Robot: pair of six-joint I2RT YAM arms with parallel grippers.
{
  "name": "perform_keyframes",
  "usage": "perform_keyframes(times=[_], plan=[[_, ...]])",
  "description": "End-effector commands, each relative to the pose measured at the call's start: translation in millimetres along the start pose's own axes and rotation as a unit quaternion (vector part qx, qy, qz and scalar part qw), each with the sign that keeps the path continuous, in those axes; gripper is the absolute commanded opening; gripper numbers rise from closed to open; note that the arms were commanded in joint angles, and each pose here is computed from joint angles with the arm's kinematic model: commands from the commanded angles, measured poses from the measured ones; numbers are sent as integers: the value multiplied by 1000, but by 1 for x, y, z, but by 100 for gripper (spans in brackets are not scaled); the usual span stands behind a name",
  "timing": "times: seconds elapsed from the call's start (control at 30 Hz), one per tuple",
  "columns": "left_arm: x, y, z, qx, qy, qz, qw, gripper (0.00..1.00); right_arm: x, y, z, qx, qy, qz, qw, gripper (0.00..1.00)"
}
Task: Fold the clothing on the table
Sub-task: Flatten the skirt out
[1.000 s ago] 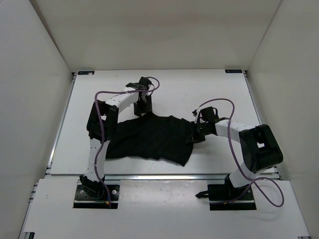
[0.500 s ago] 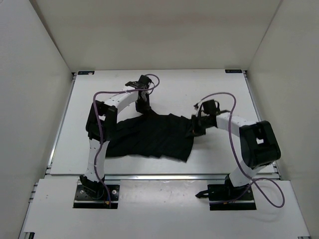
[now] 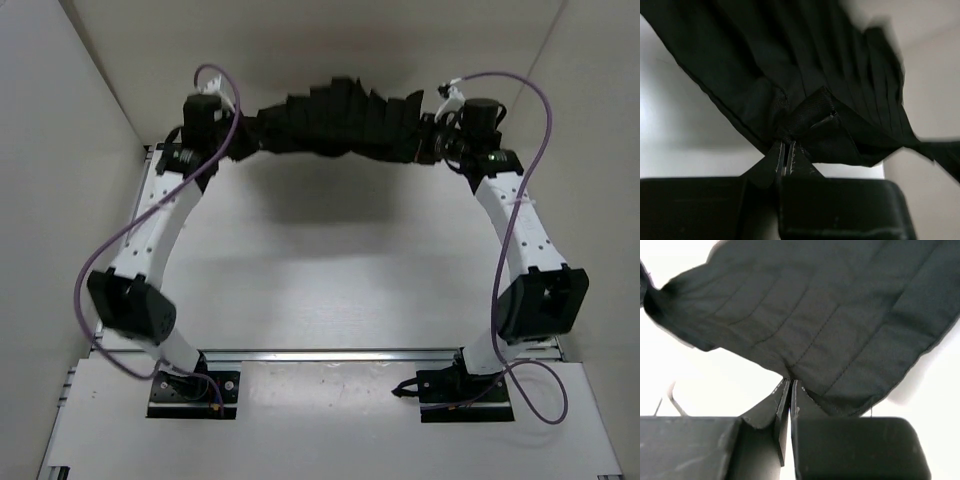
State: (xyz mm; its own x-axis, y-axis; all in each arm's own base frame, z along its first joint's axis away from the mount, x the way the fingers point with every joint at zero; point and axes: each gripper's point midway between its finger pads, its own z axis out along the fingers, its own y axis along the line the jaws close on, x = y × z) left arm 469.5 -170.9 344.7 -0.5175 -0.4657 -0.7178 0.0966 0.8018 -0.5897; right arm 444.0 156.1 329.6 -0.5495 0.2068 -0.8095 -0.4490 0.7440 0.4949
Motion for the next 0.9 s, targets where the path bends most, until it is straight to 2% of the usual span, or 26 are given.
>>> perform_keyframes(times=[0.0,0.03,0.07,0.1,0.13,0.17,0.2,0.27,0.4,0.53,0.77,0.87], plan=[[86,37,-8,1,66,-8,998,0,100,-31,0,26,90,57,994,0],[119,59,-13,-18,96,-1,995,0,114,-29,-2,20,101,56,993,0],[138,68,-18,-23,117,6,993,0,143,-37,-8,29,127,61,990,8],[177,95,-26,-48,158,-4,986,2,173,-42,-16,42,156,67,985,12],[211,116,-37,-62,192,-14,979,19,205,-47,-20,58,186,77,978,21],[227,125,-42,-66,209,-29,975,42,216,-52,-27,85,195,65,975,30],[256,140,-57,-72,238,-36,968,46,239,-61,-39,119,211,70,968,42],[285,161,-73,-92,260,-37,960,48,265,-64,-54,145,224,80,961,54],[320,178,-98,-116,287,-30,950,52,299,-74,-77,190,218,118,950,63],[334,180,-102,-129,278,-48,951,58,320,-86,-82,203,215,151,943,64],[348,173,-90,-152,280,-39,947,58,336,-109,-66,214,236,153,935,64],[358,170,-86,-157,290,-37,943,57,333,-109,-51,199,243,155,937,60]])
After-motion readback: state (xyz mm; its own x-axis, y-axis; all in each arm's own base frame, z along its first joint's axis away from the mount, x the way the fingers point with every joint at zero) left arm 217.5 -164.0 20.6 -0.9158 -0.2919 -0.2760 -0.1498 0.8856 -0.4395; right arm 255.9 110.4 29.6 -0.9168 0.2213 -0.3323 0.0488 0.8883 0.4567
